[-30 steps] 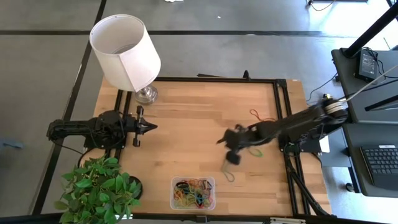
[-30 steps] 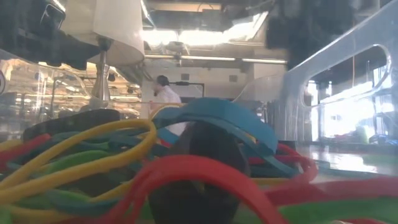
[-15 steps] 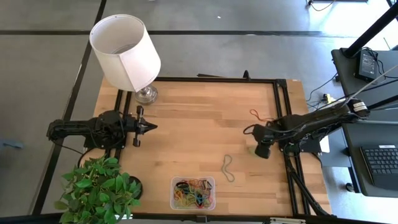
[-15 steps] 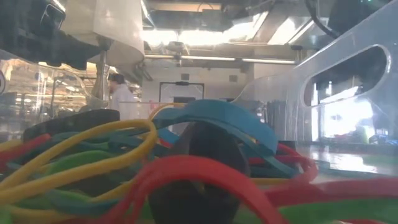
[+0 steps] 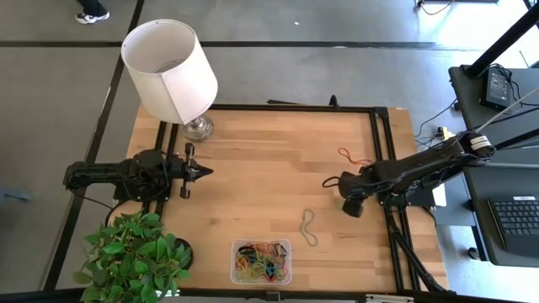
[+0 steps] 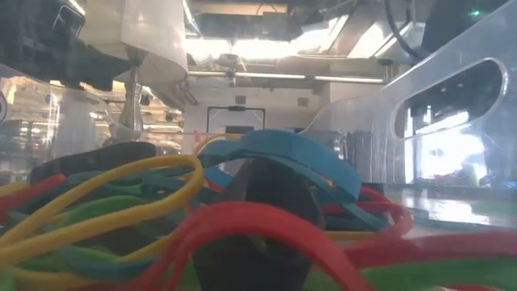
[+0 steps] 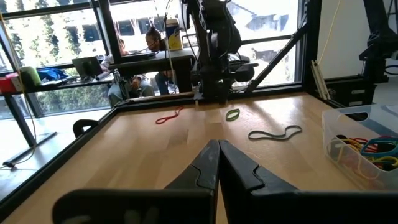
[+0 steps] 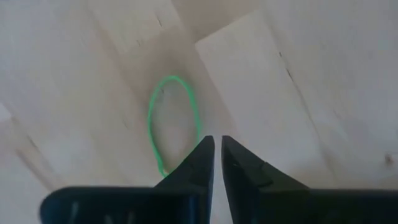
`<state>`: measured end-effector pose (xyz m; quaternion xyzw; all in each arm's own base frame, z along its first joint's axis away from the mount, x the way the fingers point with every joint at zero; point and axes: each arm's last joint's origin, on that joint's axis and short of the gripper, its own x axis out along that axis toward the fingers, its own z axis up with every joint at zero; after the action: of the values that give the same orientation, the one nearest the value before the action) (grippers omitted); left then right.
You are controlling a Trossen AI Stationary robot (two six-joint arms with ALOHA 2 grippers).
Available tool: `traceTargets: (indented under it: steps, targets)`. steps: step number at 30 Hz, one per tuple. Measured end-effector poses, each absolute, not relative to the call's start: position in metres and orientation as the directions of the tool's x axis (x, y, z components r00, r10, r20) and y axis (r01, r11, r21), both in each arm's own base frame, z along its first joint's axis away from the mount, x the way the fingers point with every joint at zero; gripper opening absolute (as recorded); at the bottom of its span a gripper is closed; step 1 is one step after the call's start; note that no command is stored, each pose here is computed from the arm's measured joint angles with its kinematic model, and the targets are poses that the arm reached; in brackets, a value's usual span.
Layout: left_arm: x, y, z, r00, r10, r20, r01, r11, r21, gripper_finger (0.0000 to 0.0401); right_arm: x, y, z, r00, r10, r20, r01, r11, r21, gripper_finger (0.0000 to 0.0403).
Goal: Pick and place rubber bands into bin
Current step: Put the green rubber band into the transparent bin
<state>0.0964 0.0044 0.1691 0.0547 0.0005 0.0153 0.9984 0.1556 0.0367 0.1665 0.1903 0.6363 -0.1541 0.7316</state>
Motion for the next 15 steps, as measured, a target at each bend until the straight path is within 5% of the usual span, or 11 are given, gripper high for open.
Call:
traceTargets:
  steps: [7, 15]
  targets:
    - [0.096, 0.004, 0.169, 1.0, 0.031, 0.001, -0.03, 0.994, 0.109, 0.0004, 0.168, 0.04, 0.158, 0.167, 0.024, -0.986, 0.513, 0.852, 0.107, 0.0038]
    - [0.096, 0.004, 0.169, 1.0, 0.03, 0.001, -0.03, 0.994, 0.109, 0.0005, 0.175, 0.048, 0.135, 0.044, -0.002, -0.999, 0.529, 0.848, 0.021, 0.0091]
